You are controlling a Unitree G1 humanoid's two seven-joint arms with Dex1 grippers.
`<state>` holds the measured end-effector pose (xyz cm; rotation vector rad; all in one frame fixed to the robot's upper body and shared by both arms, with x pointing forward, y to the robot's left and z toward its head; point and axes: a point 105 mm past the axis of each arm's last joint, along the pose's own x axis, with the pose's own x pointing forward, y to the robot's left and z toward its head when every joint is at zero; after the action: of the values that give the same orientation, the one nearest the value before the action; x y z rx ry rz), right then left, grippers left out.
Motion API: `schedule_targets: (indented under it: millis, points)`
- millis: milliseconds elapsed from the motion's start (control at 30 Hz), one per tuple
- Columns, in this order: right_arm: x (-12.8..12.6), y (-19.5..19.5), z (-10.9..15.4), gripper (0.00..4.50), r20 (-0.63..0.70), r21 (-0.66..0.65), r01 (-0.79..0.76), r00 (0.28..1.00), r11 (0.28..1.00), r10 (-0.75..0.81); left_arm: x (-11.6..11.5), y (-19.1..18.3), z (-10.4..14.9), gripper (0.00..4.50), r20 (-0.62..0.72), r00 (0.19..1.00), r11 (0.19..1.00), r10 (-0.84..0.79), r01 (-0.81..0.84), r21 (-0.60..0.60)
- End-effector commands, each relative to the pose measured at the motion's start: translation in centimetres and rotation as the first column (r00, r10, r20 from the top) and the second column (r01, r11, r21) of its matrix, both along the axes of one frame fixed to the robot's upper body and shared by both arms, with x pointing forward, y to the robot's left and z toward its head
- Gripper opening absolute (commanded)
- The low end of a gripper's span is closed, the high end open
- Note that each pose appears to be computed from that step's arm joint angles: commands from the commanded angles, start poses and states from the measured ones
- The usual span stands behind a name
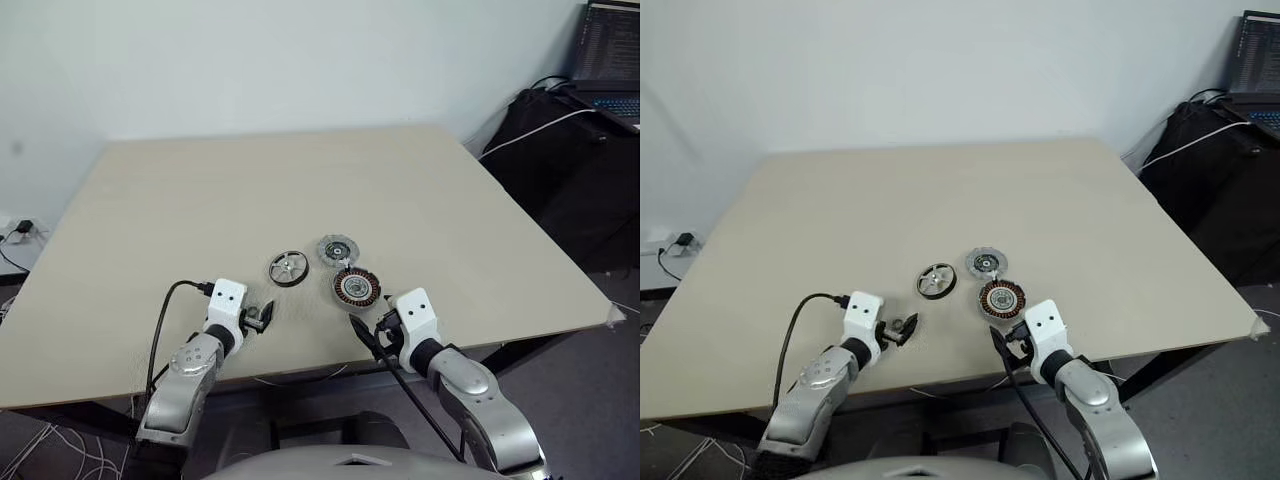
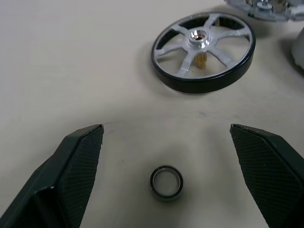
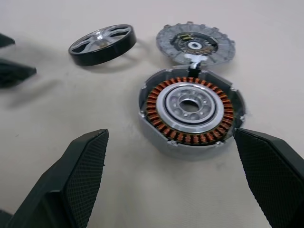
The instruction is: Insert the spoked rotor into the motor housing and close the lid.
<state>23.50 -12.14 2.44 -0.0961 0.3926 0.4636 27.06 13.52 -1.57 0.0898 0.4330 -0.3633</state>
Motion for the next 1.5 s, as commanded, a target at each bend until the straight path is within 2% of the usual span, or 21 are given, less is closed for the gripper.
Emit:
schedule_targets:
  millis: [33,433,533,867,967,1100,1233,1367,1500]
  points:
    - [0.4,-0.1,1.0,4.49,0.048,0.004,0.009,0.999,1.0,-0.009,0.5,-0.4,0.1,4.5,-0.006,1.0,1.0,-0.023,0.023,0.011]
    - [0.2,-0.4,1.0,4.49,0.044,0.004,0.032,0.999,0.999,-0.032,-1.5,0.3,-2.0,4.5,-0.136,0.991,0.998,-0.016,0.023,0.055]
    - [0.3,-0.4,1.0,4.5,0.044,0.005,0.03,0.999,1.0,-0.03,-1.8,0.3,-2.1,3.89,-0.143,0.99,0.998,-0.014,0.023,0.059]
    - [0.3,-0.2,1.0,4.5,0.043,0.008,0.02,0.999,1.0,-0.02,-1.9,0.6,-2.0,0.67,-0.138,0.99,0.997,-0.006,0.017,0.075]
    - [0.3,-0.2,0.9,4.5,0.042,0.006,0.02,0.999,1.0,-0.021,-1.7,0.6,-1.8,0.67,-0.125,0.992,0.998,-0.001,0.01,0.07]
    - [0.3,-0.2,0.9,4.5,0.04,0.005,0.022,0.999,1.0,-0.022,-0.5,0.6,0.1,0.67,-0.019,0.999,0.999,0.045,-0.045,0.013]
    - [0.3,-0.2,0.9,4.5,0.04,0.006,0.023,0.999,1.0,-0.023,1.0,0.5,3.0,0.67,0.114,0.99,0.994,0.089,-0.08,-0.08]
    - [0.4,-0.1,0.9,4.5,0.041,0.009,0.021,0.999,1.0,-0.021,1.7,-0.4,4.7,0.67,0.166,0.984,0.988,0.07,-0.046,-0.144]
    - [0.4,0.0,0.9,4.5,0.042,0.012,0.019,0.999,1.0,-0.02,2.2,-2.2,5.2,0.67,0.171,0.985,0.987,0.009,0.019,-0.162]
